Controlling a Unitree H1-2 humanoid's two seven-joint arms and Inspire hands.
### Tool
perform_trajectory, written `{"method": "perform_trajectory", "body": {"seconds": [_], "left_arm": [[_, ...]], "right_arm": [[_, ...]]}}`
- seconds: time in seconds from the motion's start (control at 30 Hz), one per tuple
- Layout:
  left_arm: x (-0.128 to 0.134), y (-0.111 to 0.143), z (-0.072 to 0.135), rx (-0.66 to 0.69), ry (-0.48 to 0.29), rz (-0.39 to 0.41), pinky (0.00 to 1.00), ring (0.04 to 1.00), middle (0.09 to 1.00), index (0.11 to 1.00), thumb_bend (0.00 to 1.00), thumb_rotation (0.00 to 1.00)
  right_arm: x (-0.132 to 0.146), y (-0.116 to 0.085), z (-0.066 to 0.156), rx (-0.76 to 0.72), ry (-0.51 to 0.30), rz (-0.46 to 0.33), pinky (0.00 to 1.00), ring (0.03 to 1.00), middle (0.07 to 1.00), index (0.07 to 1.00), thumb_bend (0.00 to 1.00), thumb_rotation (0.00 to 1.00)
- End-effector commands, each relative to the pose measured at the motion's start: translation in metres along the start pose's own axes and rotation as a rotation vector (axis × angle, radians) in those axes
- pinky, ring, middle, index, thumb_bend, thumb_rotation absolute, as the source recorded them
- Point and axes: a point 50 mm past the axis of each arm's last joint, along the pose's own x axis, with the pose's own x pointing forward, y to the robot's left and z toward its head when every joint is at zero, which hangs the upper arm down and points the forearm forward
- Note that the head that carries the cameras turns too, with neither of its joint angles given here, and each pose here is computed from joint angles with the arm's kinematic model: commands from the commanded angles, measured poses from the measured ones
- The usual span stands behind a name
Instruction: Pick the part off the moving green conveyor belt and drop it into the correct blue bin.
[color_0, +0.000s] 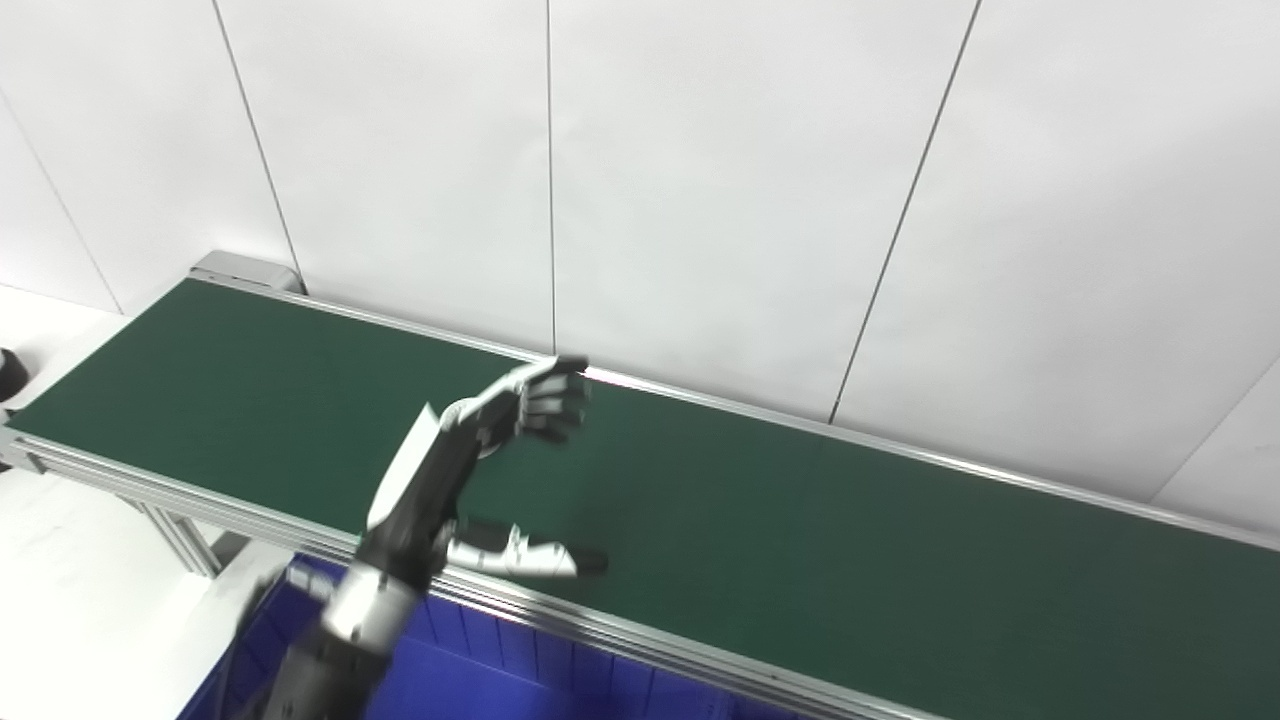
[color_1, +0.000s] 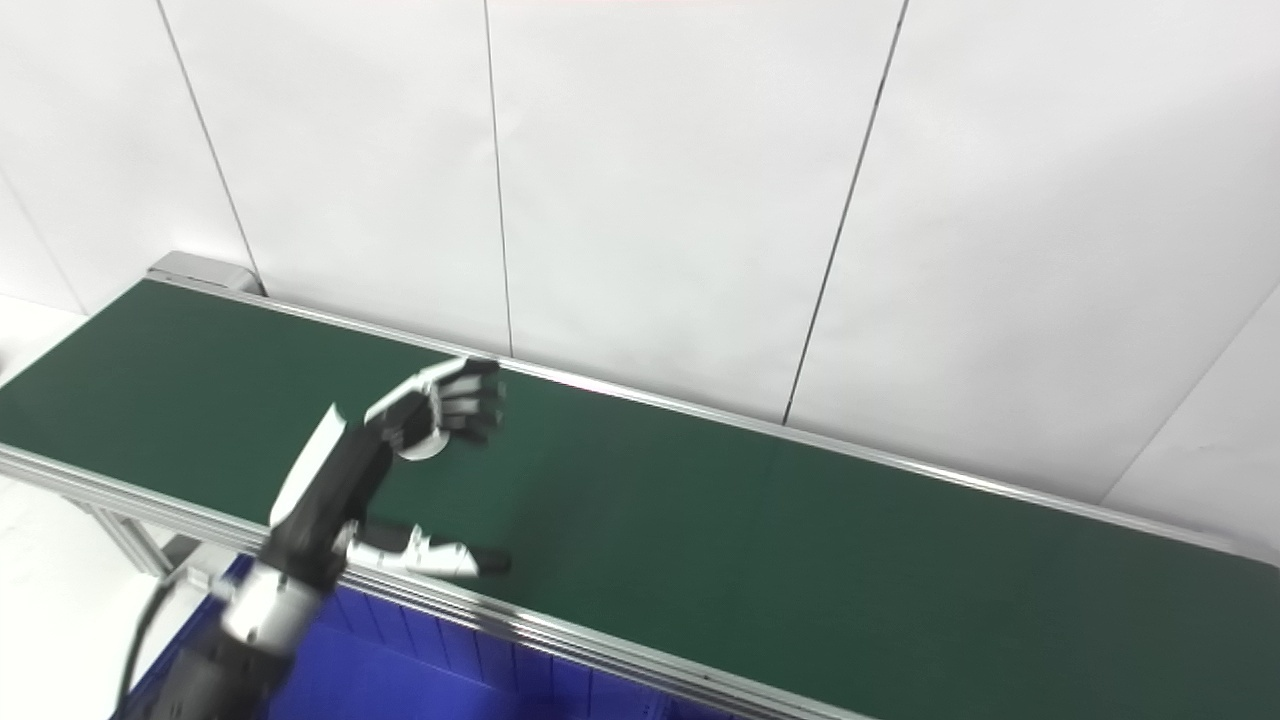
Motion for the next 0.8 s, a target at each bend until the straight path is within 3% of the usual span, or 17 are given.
{"method": "perform_trajectory", "body": {"seconds": [0.0, 0.23, 0.37, 0.57, 0.77], "left_arm": [[0.024, 0.021, -0.002, 0.14, -0.042, -0.031, 0.7, 0.776, 0.824, 0.838, 0.99, 0.0], [0.077, 0.045, -0.03, 0.572, -0.065, -0.165, 0.66, 0.782, 0.843, 0.805, 1.0, 0.0], [0.103, 0.05, -0.039, 0.737, -0.062, -0.246, 0.67, 0.796, 0.837, 0.792, 1.0, 0.0], [0.138, 0.051, -0.052, 0.881, -0.048, -0.368, 0.75, 0.831, 0.845, 0.766, 1.0, 0.02], [0.166, 0.042, -0.067, 0.93, -0.026, -0.457, 0.77, 0.84, 0.846, 0.765, 1.0, 0.03]], "right_arm": [[0.004, 0.004, 0.01, -0.007, -0.051, 0.011, 0.95, 0.943, 0.97, 1.0, 0.77, 1.0], [0.008, 0.008, 0.01, 0.006, -0.059, 0.021, 0.97, 0.953, 0.97, 1.0, 0.77, 1.0], [0.008, 0.01, 0.009, 0.012, -0.061, 0.023, 0.96, 0.949, 0.964, 1.0, 0.76, 1.0], [0.009, 0.014, 0.01, 0.029, -0.059, 0.023, 0.96, 0.944, 0.958, 0.998, 0.76, 1.0], [0.008, 0.018, 0.012, 0.03, -0.064, 0.027, 0.94, 0.928, 0.94, 0.985, 0.75, 1.0]]}}
